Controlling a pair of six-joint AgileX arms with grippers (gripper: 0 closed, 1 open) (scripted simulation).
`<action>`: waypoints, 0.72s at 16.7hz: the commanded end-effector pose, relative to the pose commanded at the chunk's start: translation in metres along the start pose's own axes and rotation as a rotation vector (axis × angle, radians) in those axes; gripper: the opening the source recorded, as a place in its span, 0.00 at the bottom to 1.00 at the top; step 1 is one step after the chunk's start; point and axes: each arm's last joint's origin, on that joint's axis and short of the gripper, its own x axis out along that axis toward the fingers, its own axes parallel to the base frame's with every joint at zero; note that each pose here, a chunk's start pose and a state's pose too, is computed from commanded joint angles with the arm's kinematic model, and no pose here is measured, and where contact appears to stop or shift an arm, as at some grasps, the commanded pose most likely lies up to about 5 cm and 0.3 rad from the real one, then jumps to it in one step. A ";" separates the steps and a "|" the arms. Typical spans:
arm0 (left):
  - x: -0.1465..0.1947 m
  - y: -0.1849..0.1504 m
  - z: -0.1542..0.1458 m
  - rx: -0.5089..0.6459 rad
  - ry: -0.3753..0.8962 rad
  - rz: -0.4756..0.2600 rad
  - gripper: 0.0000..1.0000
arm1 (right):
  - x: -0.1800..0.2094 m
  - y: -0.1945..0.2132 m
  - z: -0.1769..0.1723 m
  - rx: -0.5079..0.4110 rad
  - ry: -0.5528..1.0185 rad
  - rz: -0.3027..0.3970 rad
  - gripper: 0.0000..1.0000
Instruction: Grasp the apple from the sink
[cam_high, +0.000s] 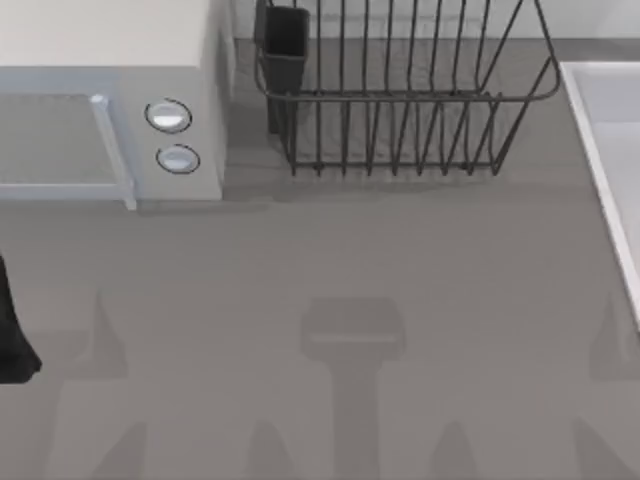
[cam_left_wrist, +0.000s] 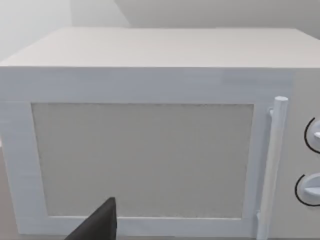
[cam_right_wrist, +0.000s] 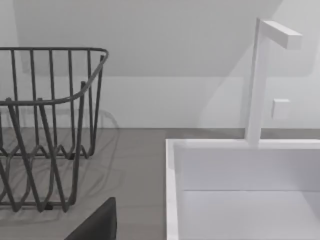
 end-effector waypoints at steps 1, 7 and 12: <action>0.000 0.000 0.000 0.000 0.000 0.000 1.00 | 0.000 0.000 0.000 0.000 0.000 0.000 1.00; 0.000 0.000 0.000 0.000 0.000 0.000 1.00 | 0.001 -0.001 0.008 -0.006 0.043 -0.007 1.00; 0.000 0.000 0.000 0.000 0.000 0.000 1.00 | 0.016 -0.004 0.046 -0.033 0.243 -0.034 1.00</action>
